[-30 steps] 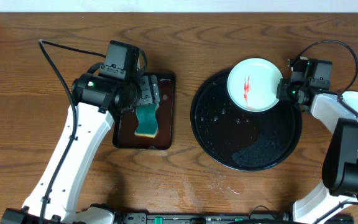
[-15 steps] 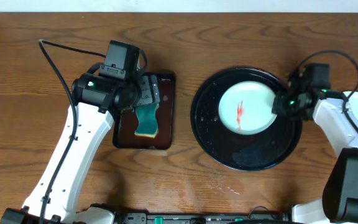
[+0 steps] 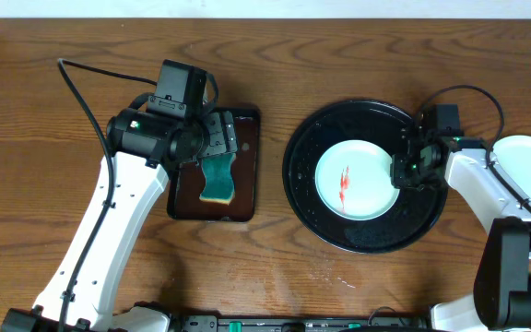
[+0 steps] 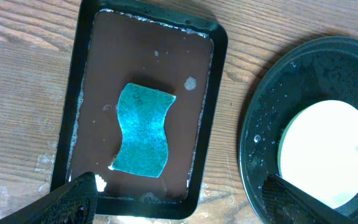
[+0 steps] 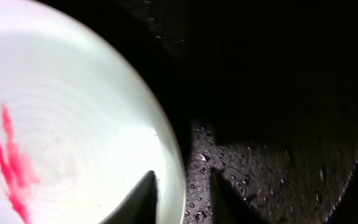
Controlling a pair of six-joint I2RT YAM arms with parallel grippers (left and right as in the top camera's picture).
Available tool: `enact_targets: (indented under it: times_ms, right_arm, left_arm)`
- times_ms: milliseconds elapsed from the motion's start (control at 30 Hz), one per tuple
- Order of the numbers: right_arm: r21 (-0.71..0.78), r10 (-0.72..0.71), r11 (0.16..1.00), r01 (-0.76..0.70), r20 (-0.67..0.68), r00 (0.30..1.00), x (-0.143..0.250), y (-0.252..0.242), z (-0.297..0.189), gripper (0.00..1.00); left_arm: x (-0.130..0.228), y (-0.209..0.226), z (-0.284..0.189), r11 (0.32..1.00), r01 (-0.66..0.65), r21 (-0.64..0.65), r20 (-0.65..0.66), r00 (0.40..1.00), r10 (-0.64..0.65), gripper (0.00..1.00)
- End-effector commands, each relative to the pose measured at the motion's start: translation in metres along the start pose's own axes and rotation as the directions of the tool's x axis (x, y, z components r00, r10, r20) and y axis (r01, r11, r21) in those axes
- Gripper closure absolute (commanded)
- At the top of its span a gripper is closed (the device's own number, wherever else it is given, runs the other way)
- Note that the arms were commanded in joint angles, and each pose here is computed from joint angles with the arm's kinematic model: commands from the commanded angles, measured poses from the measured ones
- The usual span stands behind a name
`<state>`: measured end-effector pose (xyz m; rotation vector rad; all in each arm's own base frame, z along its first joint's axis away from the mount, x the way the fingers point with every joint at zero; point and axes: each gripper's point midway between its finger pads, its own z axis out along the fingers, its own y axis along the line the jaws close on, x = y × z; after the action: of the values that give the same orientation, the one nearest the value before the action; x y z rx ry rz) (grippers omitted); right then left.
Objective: Clean dirty plates on tray and stack at the side
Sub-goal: 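Move the right gripper back and grip the red-stained plate's rim, then grasp the green sponge on the brown tray with the left gripper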
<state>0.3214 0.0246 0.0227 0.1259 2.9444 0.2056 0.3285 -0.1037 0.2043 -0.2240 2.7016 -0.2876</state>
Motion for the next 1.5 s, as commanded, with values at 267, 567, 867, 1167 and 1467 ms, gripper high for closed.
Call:
enact_targets:
  times_ms: [267,567,867,1167,1467]
  right_arm:
    - [-0.299,-0.144,0.93,0.211,0.231,0.962,-0.02,0.067,-0.08,0.6]
    - [-0.309,-0.092,0.931,0.193,0.314,0.945,-0.018,0.073,-0.12,0.63]
    - [-0.315,-0.076,0.935,0.161,0.267,0.961,-0.009,0.071,-0.116,0.68]
    - [-0.314,-0.076,0.936,0.161,0.267,0.961,-0.009,0.071,-0.116,0.72]
    - [-0.061,0.115,0.993,-0.103,0.261,0.958,-0.015,0.011,-0.107,0.69]
  left_arm:
    - [0.011,0.012,0.01,0.998,0.01,-0.055,-0.056,0.998,-0.013,0.16]
    - [0.049,0.048,0.104,0.977,0.023,-0.212,-0.202,0.977,-0.067,0.23]
    - [0.086,0.063,0.176,0.964,-0.012,-0.265,-0.38,0.92,-0.093,0.38]
    - [0.085,0.063,0.19,0.967,-0.032,-0.253,-0.383,0.921,-0.07,0.93]
    - [0.057,0.047,0.146,0.975,-0.023,-0.221,-0.319,0.946,-0.05,0.51]
